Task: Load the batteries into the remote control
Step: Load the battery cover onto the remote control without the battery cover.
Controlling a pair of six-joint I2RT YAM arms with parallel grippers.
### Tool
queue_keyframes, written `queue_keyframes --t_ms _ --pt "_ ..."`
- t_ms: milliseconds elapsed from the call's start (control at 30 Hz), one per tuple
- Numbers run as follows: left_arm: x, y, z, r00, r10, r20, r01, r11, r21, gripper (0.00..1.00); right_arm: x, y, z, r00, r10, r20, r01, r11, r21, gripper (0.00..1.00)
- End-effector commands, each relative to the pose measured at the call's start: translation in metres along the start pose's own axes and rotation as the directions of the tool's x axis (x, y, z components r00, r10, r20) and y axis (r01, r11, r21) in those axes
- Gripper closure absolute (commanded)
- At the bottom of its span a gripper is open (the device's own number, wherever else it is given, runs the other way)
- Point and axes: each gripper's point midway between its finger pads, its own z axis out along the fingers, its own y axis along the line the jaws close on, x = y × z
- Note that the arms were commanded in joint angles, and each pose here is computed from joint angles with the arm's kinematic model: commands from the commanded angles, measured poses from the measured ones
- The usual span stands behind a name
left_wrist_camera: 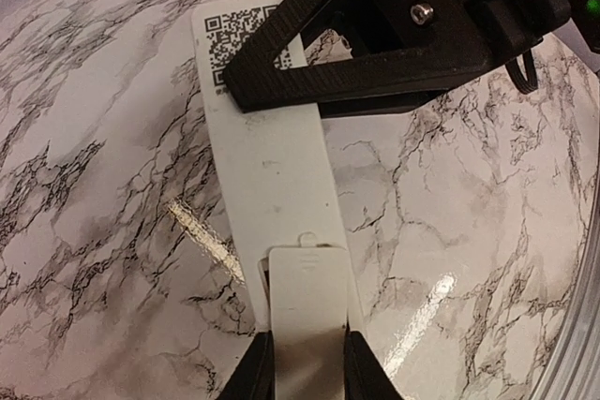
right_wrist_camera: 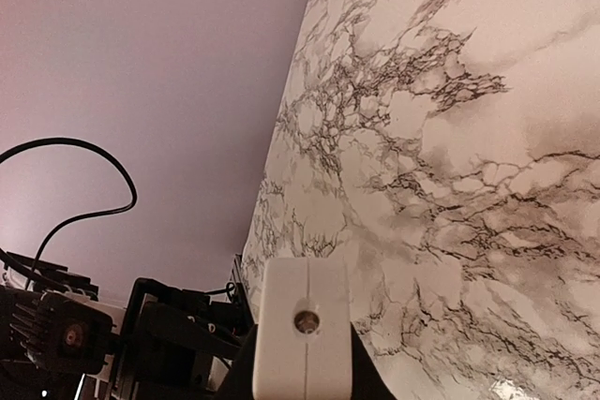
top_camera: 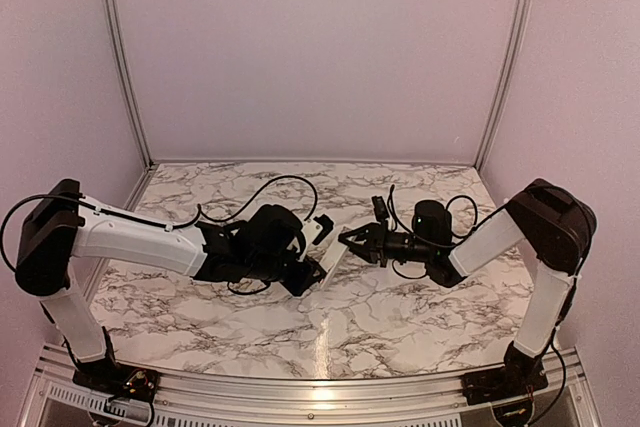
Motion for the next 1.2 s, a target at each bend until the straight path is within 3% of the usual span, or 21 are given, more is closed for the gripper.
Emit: queue_keyframes --t_ms 0,1167 --pt "-0.002 0.0 0.009 1.0 -0.006 -0.008 0.006 1.0 -0.015 0.83 -0.003 0.017 0.002 1.0 -0.021 0.02 0.022 0.999 -0.049 1.0" --pt "0.025 0.008 0.017 0.995 -0.017 -0.095 0.01 0.997 -0.078 0.83 -0.014 0.024 -0.013 0.995 -0.036 0.09 0.039 0.999 -0.033 1.0"
